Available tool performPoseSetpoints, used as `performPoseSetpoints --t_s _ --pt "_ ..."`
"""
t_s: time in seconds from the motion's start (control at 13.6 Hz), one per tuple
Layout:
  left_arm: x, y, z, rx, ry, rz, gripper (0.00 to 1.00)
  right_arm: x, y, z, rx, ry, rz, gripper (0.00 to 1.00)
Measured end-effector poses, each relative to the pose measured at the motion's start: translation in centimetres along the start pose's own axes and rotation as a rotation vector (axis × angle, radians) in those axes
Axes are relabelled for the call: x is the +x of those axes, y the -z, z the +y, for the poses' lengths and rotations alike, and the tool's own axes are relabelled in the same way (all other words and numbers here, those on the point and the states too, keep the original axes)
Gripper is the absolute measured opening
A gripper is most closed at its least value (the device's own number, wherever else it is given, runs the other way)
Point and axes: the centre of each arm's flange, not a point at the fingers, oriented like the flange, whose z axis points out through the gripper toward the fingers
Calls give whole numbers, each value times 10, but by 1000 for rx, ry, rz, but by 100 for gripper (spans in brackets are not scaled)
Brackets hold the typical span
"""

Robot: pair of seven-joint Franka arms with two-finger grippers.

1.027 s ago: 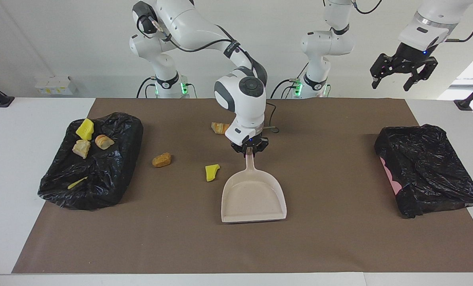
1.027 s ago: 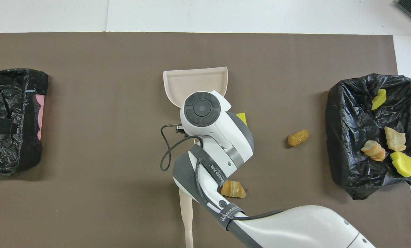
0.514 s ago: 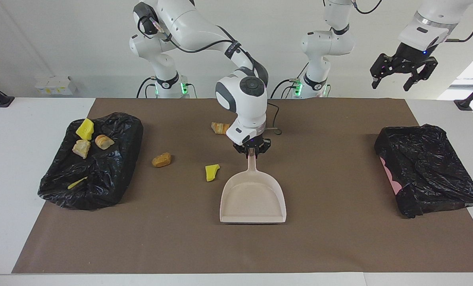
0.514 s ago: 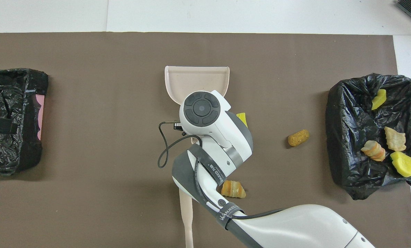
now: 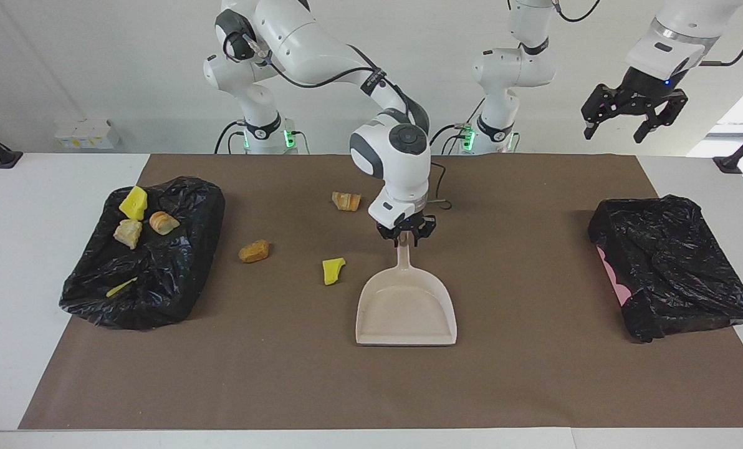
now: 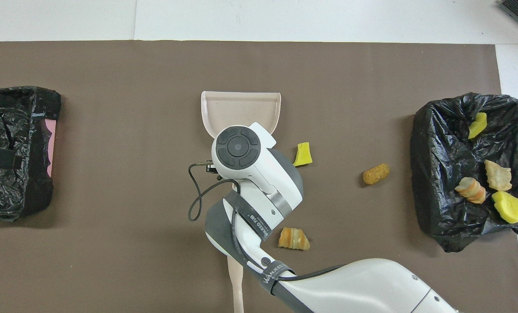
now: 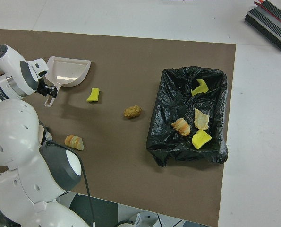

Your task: Sweep and dump trash in bin

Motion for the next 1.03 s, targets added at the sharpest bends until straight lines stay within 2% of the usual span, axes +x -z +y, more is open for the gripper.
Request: performPoseSetpoints --t_s 0.22,0.29,0.59,0.88,1.03 --pt "0 0 0 0 0 0 100 -4 18 0 -7 5 1 97" --pt "0 0 0 0 0 0 100 -12 27 -2 -17 14 -7 100" --pt "0 0 0 0 0 0 100 -86 45 -11 -63 78 -50 100" --pt "0 0 0 0 0 0 100 -186 37 -14 -54 87 -166 100" --pt "0 0 0 0 0 0 100 -226 28 -13 -44 79 -193 100"
